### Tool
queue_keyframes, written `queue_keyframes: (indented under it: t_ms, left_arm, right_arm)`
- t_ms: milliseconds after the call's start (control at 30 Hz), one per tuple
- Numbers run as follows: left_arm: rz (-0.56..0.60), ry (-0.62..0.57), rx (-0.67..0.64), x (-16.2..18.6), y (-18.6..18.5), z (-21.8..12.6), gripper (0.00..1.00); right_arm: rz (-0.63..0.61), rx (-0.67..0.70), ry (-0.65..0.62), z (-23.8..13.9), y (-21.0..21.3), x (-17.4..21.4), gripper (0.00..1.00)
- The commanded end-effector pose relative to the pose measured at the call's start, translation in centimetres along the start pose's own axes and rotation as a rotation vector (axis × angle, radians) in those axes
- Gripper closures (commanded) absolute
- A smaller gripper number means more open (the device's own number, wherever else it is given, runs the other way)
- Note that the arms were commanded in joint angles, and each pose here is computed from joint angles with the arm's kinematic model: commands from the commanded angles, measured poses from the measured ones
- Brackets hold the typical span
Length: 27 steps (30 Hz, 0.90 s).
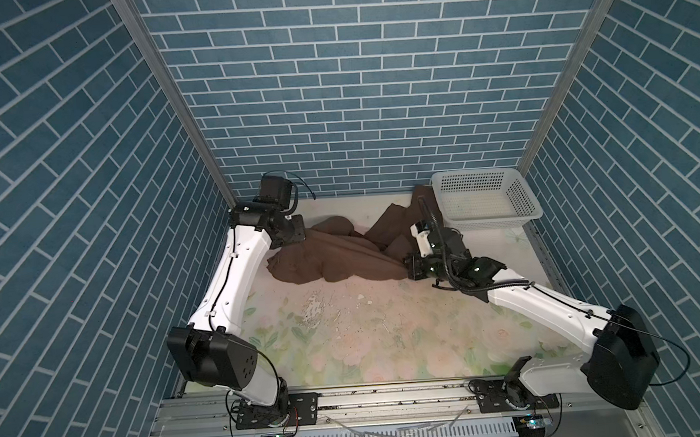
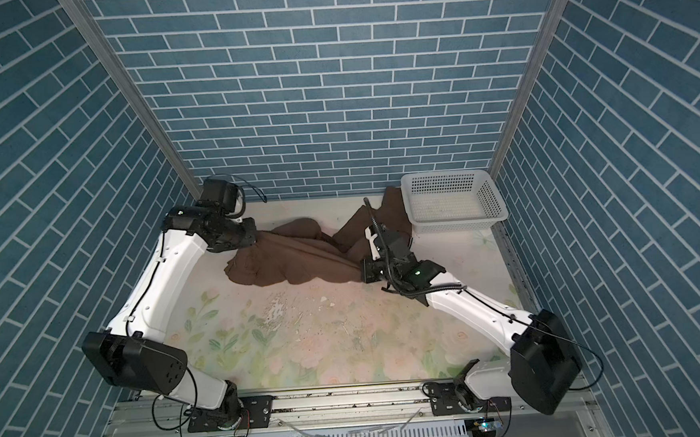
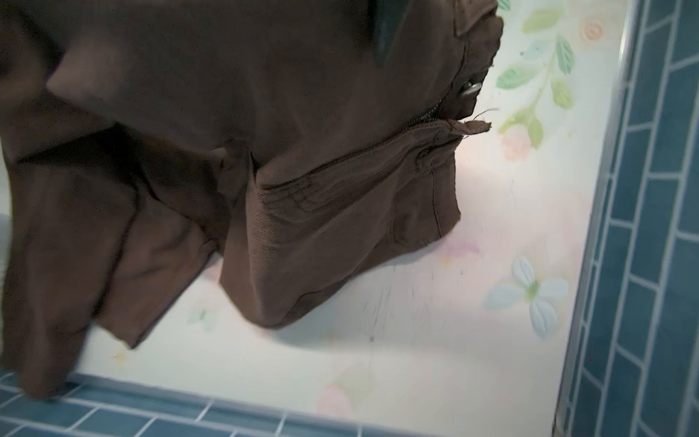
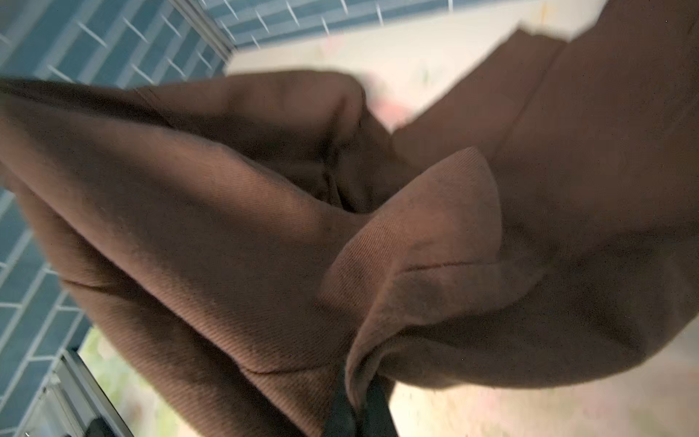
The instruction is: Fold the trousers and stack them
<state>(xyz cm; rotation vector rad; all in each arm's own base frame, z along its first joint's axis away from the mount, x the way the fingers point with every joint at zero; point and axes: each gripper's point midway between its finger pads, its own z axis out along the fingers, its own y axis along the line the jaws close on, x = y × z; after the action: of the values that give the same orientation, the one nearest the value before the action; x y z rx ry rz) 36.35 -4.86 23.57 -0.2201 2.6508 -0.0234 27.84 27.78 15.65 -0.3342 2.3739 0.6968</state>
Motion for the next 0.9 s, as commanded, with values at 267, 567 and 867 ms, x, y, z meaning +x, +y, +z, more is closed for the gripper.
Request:
queue_keyframes:
  t_ms: [267, 567, 867]
  left_arm:
    - [-0.124, 0.001, -0.145, 3.7, 5.0, 0.3, 0.09]
    - [-0.249, 0.151, -0.232, 9.2, 7.8, 5.2, 0.04]
    - [-0.367, 0.193, -0.168, 10.6, 8.2, 10.5, 0.07]
  right_arm:
    - [-0.141, 0.338, -0.132, -4.0, -5.2, -4.6, 0.17]
    - [-0.032, 0.459, 0.008, 1.7, -11.4, -8.2, 0.25]
    - [0.111, 0.475, 0.118, 8.5, -14.9, -8.6, 0.28]
